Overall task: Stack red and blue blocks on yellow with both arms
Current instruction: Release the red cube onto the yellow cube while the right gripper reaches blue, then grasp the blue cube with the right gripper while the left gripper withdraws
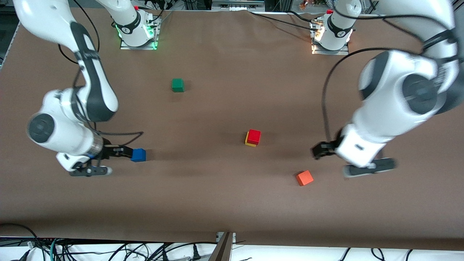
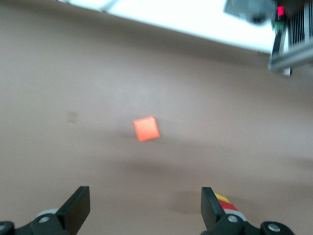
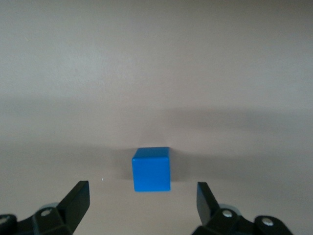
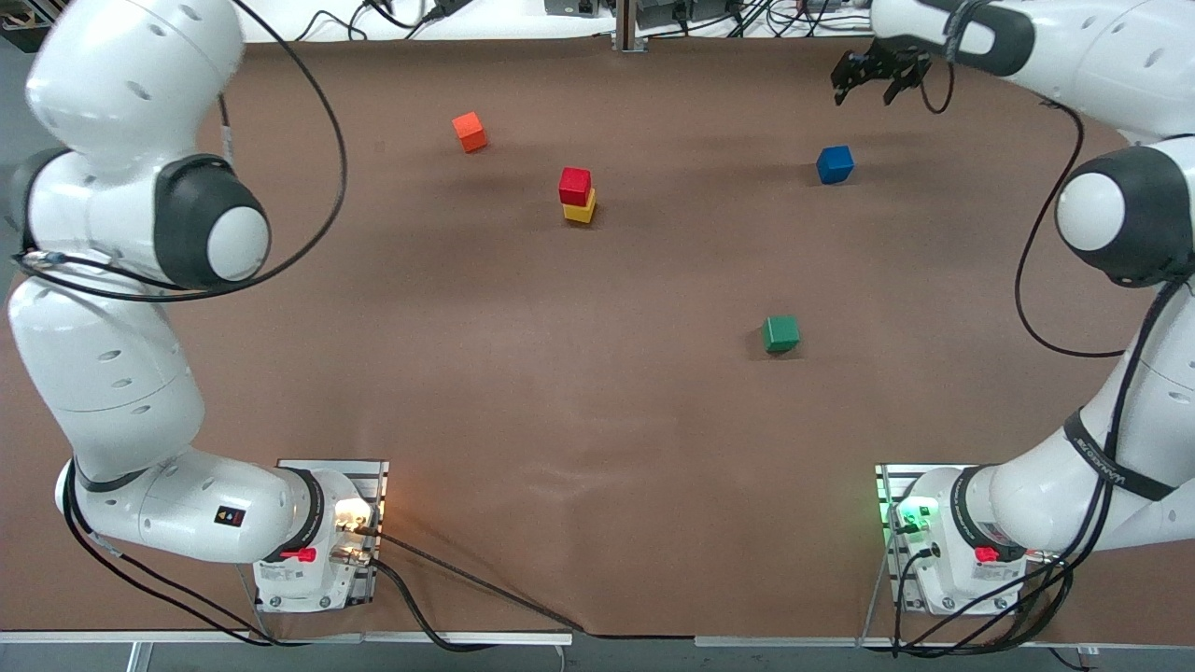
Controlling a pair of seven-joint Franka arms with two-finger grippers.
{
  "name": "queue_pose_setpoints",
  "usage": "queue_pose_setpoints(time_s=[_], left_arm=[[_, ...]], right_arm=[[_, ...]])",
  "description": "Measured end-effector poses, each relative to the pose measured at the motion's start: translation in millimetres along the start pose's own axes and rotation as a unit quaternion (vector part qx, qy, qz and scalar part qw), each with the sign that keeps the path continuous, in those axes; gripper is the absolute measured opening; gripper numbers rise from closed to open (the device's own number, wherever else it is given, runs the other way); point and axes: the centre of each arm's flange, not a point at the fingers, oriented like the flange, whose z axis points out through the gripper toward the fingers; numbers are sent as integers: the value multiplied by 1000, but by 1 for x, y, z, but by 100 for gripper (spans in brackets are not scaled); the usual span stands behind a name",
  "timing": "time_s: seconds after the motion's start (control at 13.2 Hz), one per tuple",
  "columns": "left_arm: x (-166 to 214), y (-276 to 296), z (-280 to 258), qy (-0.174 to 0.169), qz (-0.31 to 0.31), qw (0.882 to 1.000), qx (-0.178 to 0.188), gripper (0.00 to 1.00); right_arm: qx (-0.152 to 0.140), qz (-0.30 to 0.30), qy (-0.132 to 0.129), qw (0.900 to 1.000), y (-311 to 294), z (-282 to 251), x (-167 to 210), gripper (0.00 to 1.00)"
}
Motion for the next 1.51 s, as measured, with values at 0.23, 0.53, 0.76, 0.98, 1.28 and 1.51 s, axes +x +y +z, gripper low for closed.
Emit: queue_pose_setpoints(time_s=[0.23, 0.53, 0.76, 0.98, 1.28, 1.51], left_arm=[[13, -63, -31, -7, -42, 999, 12, 100], [27, -126, -29, -37, -18, 999, 27, 100], [35, -177, -33, -54, 16, 998, 30, 100], [31, -193, -41, -70, 31, 997, 32, 100], [0, -184, -49, -104, 42, 993, 39, 100], [-34, -183, -54, -114, 46, 991, 48, 100]], right_arm=[[-1, -9, -4, 1000, -16, 45, 2, 97], [-2, -7, -13, 1000, -11, 55, 1, 97], [-4, -6, -23, 1000, -4, 64, -4, 96], [-5, -2, -36, 999, 2, 78, -10, 92], [-5, 0, -45, 999, 4, 89, -13, 82], [-5, 0, -48, 999, 4, 96, -14, 62]])
